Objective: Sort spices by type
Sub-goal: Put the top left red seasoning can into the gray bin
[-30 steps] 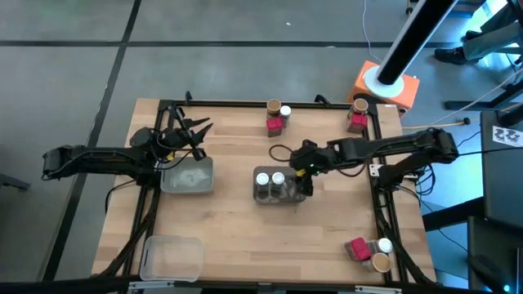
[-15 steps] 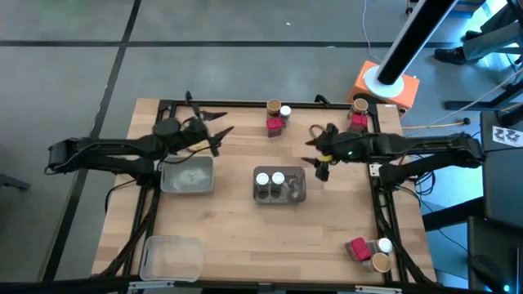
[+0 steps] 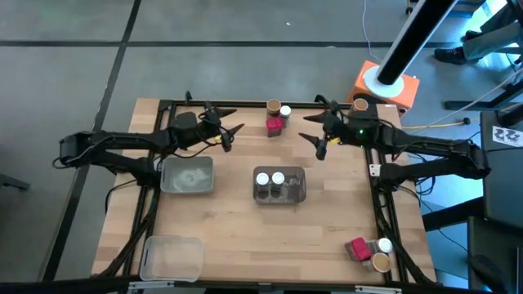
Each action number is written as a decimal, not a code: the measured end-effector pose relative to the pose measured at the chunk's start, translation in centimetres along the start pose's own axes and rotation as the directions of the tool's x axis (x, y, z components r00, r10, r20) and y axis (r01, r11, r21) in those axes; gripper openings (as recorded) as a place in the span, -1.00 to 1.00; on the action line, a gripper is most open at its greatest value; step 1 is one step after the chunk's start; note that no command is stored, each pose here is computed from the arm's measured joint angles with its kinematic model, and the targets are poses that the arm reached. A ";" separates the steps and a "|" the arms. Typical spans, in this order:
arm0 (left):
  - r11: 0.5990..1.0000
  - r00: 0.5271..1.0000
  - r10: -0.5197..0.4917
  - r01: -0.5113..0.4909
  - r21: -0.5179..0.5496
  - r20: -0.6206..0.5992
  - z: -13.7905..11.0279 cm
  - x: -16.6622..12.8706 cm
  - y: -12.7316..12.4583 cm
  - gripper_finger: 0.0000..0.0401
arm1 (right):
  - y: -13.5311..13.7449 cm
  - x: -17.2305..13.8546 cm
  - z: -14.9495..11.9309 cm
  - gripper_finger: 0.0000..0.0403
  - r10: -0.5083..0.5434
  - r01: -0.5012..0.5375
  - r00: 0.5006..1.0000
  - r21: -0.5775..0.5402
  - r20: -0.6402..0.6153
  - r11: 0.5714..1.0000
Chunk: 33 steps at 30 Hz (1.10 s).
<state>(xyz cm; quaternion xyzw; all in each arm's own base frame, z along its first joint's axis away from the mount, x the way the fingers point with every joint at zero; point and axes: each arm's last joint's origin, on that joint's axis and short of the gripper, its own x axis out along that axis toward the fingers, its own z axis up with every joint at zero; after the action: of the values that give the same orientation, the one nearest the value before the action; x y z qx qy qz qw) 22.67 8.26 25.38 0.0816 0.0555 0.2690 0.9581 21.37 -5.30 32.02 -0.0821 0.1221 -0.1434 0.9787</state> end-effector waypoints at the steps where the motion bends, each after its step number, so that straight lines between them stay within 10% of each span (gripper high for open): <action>1: 1.000 1.000 -0.001 0.001 -0.012 -0.005 -0.1 0.0 0.0 0.33 | -0.2 0.0 0.2 0.31 0.031 -0.030 0.999 -0.017 0.026 0.999; 12: 0.987 0.998 -0.033 0.024 -0.157 -0.057 -0.5 2.0 0.0 0.33 | -2.0 0.2 0.2 0.31 0.201 -0.185 0.962 -0.103 0.183 0.977; 33: 0.996 0.919 -0.091 0.093 -0.014 -0.383 -1.2 11.8 -2.5 0.33 | -2.1 0.0 -1.3 0.31 0.147 -0.135 0.974 -0.079 0.172 0.988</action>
<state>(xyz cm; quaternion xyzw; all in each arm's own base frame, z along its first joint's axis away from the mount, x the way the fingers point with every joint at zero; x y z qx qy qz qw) 33.79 12.53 23.00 0.0269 0.2458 0.2344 0.9402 20.47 -7.42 31.23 -0.1183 0.0449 -0.0613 0.9901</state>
